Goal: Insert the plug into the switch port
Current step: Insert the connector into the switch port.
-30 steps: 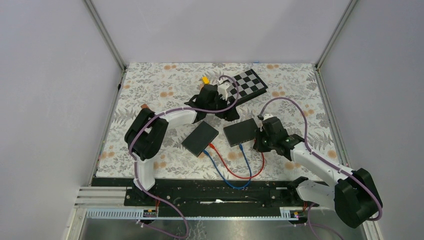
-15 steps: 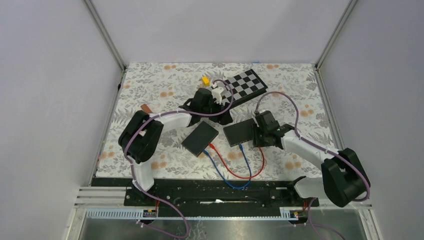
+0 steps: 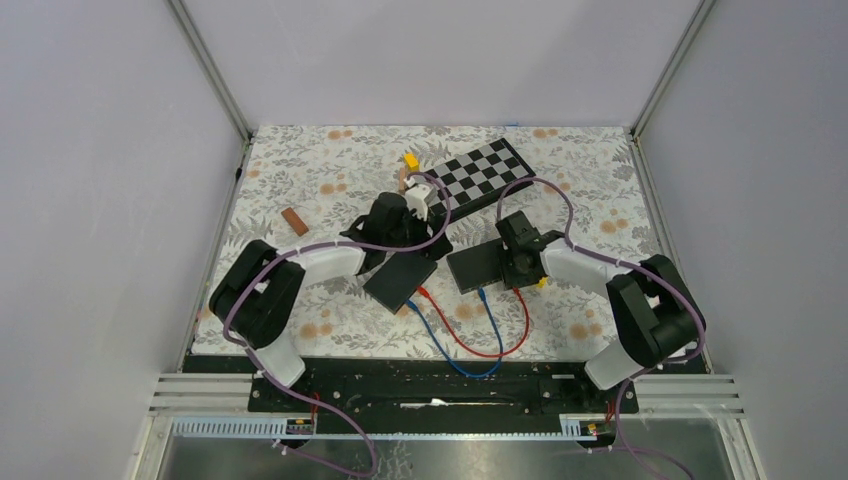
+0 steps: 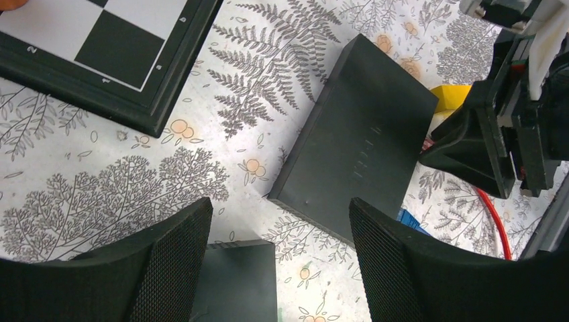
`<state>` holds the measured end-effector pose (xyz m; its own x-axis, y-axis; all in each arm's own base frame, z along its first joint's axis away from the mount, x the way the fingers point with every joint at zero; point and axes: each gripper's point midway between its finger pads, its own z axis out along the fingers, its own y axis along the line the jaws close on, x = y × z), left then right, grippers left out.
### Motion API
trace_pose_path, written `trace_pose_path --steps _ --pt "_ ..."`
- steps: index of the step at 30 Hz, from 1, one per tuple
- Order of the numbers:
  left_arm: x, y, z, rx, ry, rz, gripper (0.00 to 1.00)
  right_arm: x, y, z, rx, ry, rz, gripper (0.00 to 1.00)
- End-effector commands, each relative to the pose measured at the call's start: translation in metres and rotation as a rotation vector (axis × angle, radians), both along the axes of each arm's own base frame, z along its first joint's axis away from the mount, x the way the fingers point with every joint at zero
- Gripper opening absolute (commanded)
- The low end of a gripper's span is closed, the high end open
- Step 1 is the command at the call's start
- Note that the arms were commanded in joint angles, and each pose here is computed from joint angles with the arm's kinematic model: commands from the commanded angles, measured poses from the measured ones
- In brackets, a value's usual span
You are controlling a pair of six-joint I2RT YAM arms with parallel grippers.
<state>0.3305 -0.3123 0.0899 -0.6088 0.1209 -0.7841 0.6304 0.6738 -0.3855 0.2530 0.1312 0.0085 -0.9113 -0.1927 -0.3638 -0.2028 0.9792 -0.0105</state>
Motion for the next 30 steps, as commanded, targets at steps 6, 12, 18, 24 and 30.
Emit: trace_pose_path --steps 6,12,18,24,30 --pt "-0.004 0.009 0.023 -0.089 -0.116 0.086 0.77 -0.002 0.010 -0.002 0.055 0.047 0.031 0.11" --pt "-0.008 0.008 0.056 -0.215 -0.142 0.127 0.79 -0.003 0.015 0.042 0.158 -0.094 0.050 0.00" --pt "-0.025 -0.013 0.126 -0.497 -0.088 0.079 0.80 -0.004 0.051 0.113 0.408 -0.362 0.245 0.00" --pt "-0.053 -0.045 0.155 -0.612 0.001 0.036 0.79 -0.011 0.091 0.173 0.552 -0.728 0.435 0.00" --pt "-0.071 -0.051 0.163 -0.660 0.060 0.100 0.78 -0.017 0.099 0.194 0.593 -0.915 0.455 0.00"
